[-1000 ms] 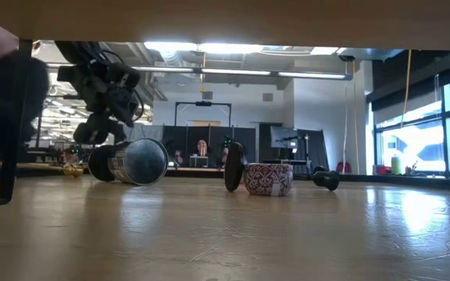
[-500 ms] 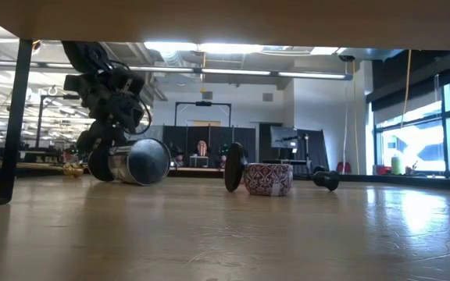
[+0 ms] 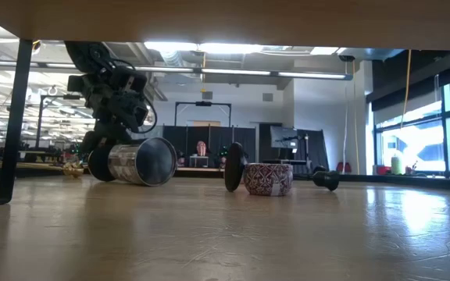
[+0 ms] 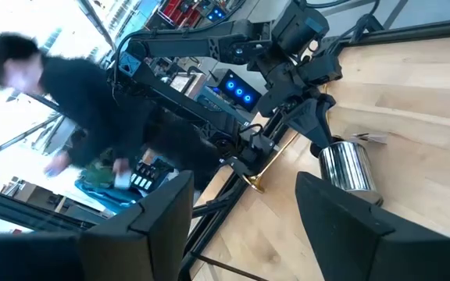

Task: Pick & Place candle stick holders
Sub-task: Put the silver scented candle on the shelf

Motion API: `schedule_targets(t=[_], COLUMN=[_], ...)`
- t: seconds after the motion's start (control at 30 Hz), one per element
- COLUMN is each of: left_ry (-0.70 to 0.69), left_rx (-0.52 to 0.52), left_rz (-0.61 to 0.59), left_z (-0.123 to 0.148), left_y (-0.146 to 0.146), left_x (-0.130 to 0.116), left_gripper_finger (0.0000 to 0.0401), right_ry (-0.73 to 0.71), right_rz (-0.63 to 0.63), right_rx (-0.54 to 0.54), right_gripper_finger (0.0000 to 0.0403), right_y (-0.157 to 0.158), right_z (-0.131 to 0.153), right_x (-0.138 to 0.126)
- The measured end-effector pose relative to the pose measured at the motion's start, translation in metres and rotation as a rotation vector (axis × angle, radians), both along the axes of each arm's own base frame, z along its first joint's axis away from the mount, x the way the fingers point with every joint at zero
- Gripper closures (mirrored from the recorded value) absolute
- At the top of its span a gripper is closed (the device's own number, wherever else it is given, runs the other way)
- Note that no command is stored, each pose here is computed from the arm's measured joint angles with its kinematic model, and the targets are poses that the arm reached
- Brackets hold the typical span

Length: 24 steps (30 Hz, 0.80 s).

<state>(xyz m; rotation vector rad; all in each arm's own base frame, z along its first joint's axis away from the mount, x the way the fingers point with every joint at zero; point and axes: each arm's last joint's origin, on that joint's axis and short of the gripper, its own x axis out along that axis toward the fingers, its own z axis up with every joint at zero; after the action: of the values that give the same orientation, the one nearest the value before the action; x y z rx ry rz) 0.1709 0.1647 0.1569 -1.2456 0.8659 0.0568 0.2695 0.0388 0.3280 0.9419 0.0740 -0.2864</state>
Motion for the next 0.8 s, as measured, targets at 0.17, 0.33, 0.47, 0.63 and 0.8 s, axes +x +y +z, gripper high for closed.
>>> schedule_targets(t=[0.17,0.33,0.47,0.63,0.8], left_ry=[-0.004,-0.010,-0.018,-0.037,-0.042], left_rx=[0.002,0.009,0.007,0.016,0.015], left_rz=[-0.023,-0.040,-0.054,-0.071,-0.076], left_z=[0.000,0.000,0.000,0.001,0.001], left_y=[-0.003,-0.006,-0.008,-0.010,-0.011], left_x=[0.003,0.006,0.008,0.013,0.014], left_gripper_finger=[0.0324,0.0329,0.0329,0.0327,0.0327], right_ry=[0.000,0.000,0.001,0.001,0.005], right_rz=[0.000,0.000,0.000,0.002,0.002], right_rx=[0.001,0.003,0.003,0.003,0.013], right_gripper_finger=[0.0174,0.0174,0.0174,0.0174,0.0174], right_y=[0.000,0.000,0.000,0.000,0.000], right_z=[0.000,0.000,0.000,0.000,-0.001], right_x=[0.000,0.000,0.000,0.000,0.000])
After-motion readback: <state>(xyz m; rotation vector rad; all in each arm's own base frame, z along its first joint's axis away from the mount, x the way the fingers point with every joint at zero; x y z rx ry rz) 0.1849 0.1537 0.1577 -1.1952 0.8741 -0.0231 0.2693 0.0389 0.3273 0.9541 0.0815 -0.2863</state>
